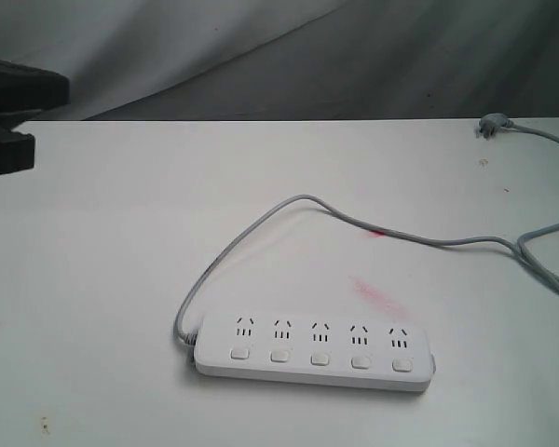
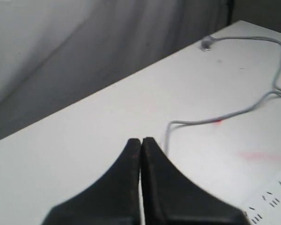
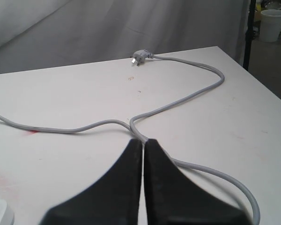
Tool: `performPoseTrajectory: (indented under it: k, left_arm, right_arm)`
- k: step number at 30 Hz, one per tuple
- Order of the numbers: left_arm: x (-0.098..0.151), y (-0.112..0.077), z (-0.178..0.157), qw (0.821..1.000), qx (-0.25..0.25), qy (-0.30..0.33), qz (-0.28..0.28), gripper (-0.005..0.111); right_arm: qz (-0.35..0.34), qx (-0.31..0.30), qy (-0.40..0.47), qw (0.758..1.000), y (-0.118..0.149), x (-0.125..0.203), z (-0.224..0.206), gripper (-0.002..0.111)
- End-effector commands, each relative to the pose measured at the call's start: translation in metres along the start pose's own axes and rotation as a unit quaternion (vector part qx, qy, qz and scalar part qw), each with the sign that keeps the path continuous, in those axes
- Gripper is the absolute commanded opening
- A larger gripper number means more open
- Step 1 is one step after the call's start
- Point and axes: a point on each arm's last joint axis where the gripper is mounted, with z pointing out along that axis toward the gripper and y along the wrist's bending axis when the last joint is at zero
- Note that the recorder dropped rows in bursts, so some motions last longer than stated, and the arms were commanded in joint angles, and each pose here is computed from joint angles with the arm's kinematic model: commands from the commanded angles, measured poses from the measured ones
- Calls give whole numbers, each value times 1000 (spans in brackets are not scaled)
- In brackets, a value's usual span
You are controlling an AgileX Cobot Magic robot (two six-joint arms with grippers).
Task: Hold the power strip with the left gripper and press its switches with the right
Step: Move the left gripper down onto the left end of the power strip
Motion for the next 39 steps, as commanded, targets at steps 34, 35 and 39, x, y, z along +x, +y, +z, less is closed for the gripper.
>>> performPoseTrajectory:
  k: [34,35,39]
  left_arm:
    - [67,10,55,925,219,129,283,38]
    - [73,11,60,916,230,131,301,54]
    - [85,11,73,910,252,142,296,92]
  right_arm:
    - [-2,-2,-5,1000,0,0,0,2]
    - [-2,-2,-5,1000,0,0,0,2]
    - [-2,-2,-5,1000,0,0,0,2]
